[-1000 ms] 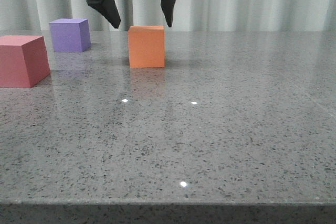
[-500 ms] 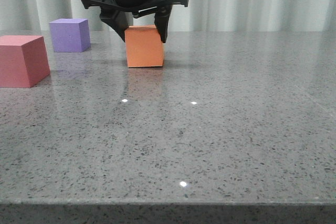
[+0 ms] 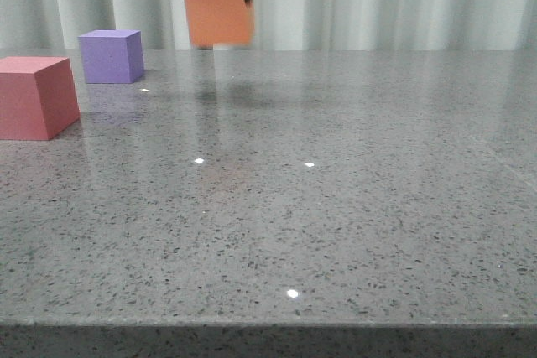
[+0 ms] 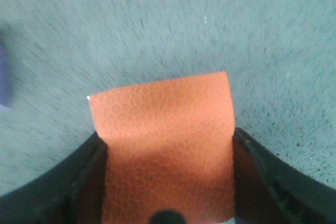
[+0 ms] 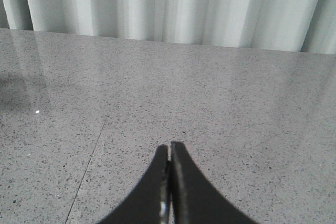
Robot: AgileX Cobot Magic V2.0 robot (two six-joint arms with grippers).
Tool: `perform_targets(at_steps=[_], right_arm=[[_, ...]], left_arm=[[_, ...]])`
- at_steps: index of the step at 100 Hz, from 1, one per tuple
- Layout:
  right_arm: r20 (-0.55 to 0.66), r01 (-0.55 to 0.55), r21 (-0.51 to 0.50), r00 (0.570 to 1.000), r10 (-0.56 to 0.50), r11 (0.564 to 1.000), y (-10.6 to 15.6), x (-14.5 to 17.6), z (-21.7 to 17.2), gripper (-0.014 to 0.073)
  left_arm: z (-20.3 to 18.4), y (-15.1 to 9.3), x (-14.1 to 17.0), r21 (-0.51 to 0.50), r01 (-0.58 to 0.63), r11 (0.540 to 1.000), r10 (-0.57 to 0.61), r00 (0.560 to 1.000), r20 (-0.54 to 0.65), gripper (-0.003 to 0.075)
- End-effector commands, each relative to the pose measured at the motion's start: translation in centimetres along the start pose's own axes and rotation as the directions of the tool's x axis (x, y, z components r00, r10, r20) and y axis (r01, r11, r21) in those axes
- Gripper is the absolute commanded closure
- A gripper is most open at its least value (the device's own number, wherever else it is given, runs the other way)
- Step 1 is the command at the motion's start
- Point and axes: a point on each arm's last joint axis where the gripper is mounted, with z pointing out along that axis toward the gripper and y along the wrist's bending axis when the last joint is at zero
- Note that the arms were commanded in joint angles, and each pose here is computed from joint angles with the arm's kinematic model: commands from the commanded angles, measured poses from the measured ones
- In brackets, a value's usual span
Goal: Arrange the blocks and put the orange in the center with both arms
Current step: 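Lift the orange cube with the left gripper toward the purple cube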
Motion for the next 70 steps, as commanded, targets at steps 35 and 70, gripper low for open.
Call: perform_targets(at_steps=[35,70], right_arm=[[0.099,0.019,0.003,0.995,-0.020,1.000,0.0,-1.5,-0.2,0.0663],[0.099,0.019,0.003,0.995,-0.020,1.000,0.0,-1.5,-0.2,0.0663]], left_arm=[[-7.4,8.6,-0.6,-0.110,0.024,0.994,-0.005,0.986,0.166,0.0555],[-5.9,13.2,0.2,-0.086,0.064,0.994,-0.051,0.988,0.146,0.0555]])
